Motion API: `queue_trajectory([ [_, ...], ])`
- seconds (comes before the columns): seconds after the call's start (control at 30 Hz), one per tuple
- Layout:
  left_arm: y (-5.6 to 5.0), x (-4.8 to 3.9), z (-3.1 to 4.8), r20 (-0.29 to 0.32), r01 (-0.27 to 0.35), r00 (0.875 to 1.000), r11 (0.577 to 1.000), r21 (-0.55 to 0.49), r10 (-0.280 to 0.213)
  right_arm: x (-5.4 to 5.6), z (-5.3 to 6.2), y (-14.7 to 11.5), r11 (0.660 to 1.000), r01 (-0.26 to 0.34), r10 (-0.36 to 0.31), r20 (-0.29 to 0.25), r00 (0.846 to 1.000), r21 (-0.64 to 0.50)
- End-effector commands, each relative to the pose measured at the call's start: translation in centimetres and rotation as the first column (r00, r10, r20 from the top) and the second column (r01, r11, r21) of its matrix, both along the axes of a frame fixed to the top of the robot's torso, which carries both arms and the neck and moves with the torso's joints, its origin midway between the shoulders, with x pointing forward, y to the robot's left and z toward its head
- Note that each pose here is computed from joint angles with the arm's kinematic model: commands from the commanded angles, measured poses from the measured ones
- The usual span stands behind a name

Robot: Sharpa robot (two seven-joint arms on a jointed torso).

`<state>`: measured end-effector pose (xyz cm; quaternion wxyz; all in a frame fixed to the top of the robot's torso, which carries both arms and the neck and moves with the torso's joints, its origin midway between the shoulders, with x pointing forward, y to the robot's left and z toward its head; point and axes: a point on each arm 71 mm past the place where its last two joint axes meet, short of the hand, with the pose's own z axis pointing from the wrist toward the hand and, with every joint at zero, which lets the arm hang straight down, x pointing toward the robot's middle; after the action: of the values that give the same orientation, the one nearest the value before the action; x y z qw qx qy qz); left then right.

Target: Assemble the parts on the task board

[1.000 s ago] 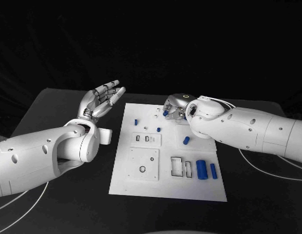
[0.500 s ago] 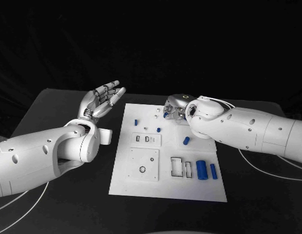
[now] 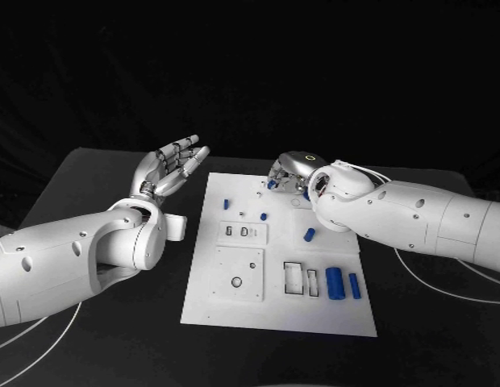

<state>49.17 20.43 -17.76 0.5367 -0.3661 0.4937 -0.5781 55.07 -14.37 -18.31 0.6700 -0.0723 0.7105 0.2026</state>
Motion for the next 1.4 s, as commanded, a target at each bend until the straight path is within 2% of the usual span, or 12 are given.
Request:
queue_trajectory([
  [0.03,-0.2,-0.08,0.17,0.011,0.021,1.000,1.000,-0.004,-0.021,0.1,0.8,0.2,0.997,-0.023,0.016,0.087,0.996,0.079],
  [0.47,-0.2,-0.20,0.22,0.010,0.022,1.000,1.000,-0.006,-0.022,1.2,0.9,0.9,0.995,-0.017,0.006,0.114,0.993,0.094],
  [1.4,0.0,-0.13,0.22,0.013,0.016,1.000,1.000,-0.003,-0.016,1.4,-0.2,1.5,1.000,0.002,-0.002,0.010,1.000,-0.002],
])
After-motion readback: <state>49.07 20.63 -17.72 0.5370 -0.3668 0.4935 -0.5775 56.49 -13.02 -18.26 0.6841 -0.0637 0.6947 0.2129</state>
